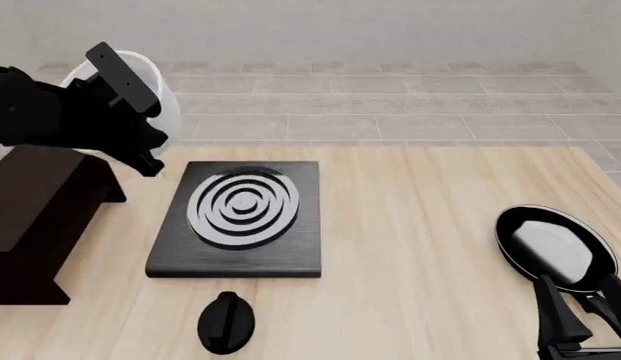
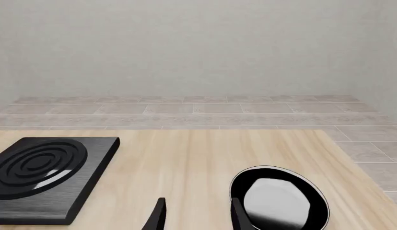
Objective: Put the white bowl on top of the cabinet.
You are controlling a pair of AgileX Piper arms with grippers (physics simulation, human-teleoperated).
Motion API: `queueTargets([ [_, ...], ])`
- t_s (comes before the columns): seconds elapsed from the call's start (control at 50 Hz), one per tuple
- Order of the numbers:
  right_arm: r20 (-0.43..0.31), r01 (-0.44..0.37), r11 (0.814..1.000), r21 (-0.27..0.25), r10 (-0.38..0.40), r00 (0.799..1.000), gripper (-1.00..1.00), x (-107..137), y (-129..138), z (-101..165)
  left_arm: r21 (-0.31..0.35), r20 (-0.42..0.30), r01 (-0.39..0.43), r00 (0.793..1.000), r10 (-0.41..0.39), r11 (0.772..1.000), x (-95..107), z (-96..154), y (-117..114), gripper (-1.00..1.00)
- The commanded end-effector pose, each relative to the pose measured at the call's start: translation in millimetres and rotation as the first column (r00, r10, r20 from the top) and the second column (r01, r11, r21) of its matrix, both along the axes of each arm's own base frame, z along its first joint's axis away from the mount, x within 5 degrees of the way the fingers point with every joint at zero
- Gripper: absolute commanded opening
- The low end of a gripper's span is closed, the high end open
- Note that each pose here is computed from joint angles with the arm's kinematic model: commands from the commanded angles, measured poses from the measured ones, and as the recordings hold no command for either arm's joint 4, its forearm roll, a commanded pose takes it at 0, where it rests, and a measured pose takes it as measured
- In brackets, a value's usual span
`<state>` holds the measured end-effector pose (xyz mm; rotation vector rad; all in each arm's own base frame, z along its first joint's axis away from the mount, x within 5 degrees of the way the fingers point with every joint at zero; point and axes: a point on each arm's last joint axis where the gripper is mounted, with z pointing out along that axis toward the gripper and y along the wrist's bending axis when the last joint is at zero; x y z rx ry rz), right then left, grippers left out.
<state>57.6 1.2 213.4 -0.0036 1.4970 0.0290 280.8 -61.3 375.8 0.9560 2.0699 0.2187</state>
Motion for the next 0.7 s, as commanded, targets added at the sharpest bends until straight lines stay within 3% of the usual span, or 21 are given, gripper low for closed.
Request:
queueTargets([
  [0.02,0.0,0.0,1.0,0.0,0.0,1.0,1.0,0.0,0.0,0.0,0.031,0.029,-0.086,0.996,0.085,0.996,-5.6,21.4,31.0,-1.0],
  [0.26,0.0,0.0,1.0,0.0,0.0,1.0,1.0,0.0,0.0,0.0,0.047,0.036,-0.18,0.983,0.178,0.983,-2.3,28.3,61.0,-1.0],
  [0.36,0.0,0.0,1.0,0.0,0.0,1.0,1.0,0.0,0.0,0.0,0.054,0.021,-0.223,0.975,0.222,0.973,-0.5,18.7,74.6,-1.0],
  [0.7,0.0,0.0,1.0,0.0,0.0,1.0,1.0,0.0,0.0,0.0,0.037,-0.013,-0.385,0.922,0.386,0.922,10.8,1.0,120.4,-1.0],
])
